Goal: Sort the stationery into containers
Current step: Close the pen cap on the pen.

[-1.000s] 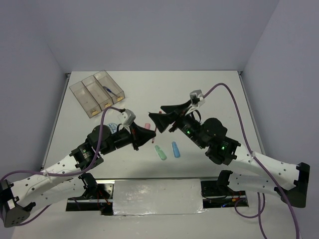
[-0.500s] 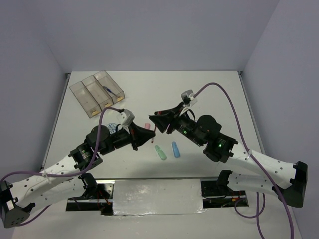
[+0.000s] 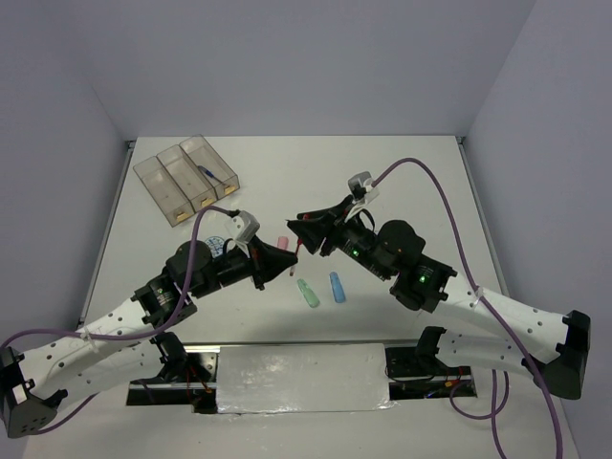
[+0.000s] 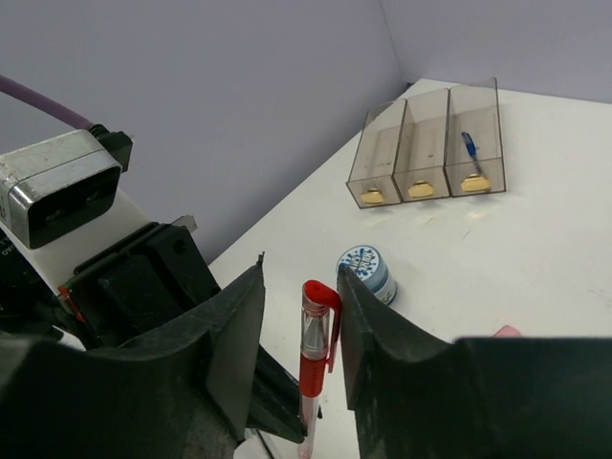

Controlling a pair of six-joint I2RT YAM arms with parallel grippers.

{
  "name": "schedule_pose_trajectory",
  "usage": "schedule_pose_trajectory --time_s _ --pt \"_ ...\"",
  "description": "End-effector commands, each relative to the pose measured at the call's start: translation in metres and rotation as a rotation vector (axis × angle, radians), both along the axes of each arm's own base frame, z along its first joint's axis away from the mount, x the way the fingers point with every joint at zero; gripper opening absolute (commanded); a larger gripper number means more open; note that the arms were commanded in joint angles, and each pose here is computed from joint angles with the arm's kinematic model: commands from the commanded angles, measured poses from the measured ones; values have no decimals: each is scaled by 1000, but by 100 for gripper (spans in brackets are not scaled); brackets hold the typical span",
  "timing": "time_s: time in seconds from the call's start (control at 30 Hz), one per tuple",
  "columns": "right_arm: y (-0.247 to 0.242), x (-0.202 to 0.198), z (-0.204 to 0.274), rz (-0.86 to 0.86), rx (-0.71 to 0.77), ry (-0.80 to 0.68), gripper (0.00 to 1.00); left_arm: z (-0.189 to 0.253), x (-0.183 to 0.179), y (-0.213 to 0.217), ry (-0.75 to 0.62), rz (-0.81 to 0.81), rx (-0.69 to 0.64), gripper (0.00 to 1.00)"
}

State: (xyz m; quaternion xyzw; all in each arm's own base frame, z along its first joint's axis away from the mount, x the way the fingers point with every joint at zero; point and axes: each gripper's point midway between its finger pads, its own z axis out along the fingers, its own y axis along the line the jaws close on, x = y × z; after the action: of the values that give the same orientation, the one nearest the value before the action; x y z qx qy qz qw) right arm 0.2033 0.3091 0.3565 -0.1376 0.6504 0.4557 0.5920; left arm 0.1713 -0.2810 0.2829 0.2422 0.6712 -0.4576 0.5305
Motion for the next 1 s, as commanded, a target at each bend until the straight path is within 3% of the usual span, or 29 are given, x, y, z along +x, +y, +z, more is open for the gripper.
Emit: schedule_pose_trajectory --time_s 0.0,0.07,0.17,0.23,0.27,0.63,0.97 --pt "-7 1 30 -14 58 -47 42 15 -1 0 -62 -9 -25 0" --pt "-5 1 29 -8 54 -47 28 16 -2 0 -65 -10 -29 0" --pt "-5 2 29 -8 51 -46 22 15 -1 1 -64 -4 -26 0" --pt "-4 1 28 -2 50 -45 13 15 0 2 -62 2 -26 0" --pt "-3 1 26 -1 49 -40 0 16 1 2 -62 5 -28 0" --pt "2 -6 2 47 46 -34 0 57 1 5 -106 25 -117 0" --pt "8 -10 -49 83 -10 20 0 90 4 9 -173 48 -167 0"
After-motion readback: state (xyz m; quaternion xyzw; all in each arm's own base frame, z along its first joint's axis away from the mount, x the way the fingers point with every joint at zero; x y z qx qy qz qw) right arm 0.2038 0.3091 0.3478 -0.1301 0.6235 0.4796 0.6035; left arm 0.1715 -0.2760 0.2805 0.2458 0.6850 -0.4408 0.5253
